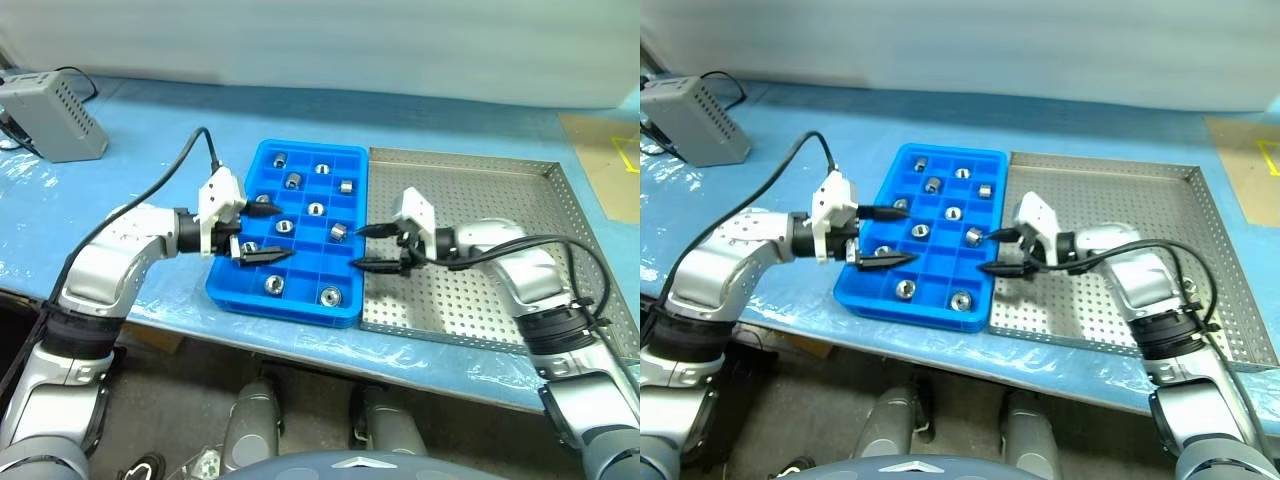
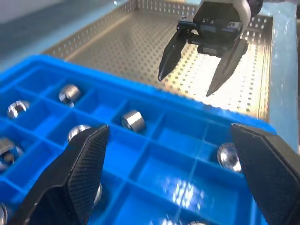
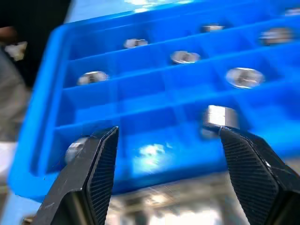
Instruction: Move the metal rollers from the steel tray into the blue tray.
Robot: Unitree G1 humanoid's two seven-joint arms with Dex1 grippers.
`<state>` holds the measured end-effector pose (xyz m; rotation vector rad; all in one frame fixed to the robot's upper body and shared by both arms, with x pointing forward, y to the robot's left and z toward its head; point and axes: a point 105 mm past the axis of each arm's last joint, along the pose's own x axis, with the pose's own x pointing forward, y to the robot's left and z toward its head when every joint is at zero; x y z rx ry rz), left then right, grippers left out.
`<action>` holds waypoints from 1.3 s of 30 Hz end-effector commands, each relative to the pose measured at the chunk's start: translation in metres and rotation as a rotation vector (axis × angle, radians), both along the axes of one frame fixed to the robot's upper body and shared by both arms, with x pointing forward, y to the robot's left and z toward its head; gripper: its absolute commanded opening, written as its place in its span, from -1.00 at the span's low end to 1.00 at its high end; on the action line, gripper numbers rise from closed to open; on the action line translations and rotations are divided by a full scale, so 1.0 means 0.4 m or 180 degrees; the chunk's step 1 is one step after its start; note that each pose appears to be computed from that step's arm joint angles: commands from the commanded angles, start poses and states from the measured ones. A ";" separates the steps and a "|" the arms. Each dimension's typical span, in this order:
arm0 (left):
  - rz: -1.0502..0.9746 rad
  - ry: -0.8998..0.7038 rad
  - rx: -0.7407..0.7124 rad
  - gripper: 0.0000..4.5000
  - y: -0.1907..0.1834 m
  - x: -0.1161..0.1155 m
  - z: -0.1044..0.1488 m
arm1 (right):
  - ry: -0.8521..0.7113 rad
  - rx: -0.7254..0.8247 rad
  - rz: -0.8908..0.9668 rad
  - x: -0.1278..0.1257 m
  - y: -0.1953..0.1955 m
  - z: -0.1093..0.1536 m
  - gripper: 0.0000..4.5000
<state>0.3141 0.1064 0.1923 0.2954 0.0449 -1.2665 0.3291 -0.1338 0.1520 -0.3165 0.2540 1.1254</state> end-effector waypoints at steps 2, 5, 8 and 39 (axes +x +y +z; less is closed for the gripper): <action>-0.0299 -0.0045 -0.0079 0.95 -0.047 0.004 0.009 | -0.0209 0.0060 -0.0604 0.021 -0.132 0.071 0.58; -0.0432 -0.0018 -0.0215 0.95 -0.080 0.022 0.020 | -0.0219 -0.0120 -0.0931 0.005 -0.225 0.074 0.58; -0.0550 -0.0007 -0.0264 0.95 -0.108 0.031 0.020 | -0.0359 -0.0353 -0.1416 0.006 -0.327 0.070 0.58; -0.0689 0.0048 -0.0264 0.95 -0.122 0.032 -0.005 | 0.0034 -0.0439 -0.2651 -0.047 -0.561 -0.116 0.58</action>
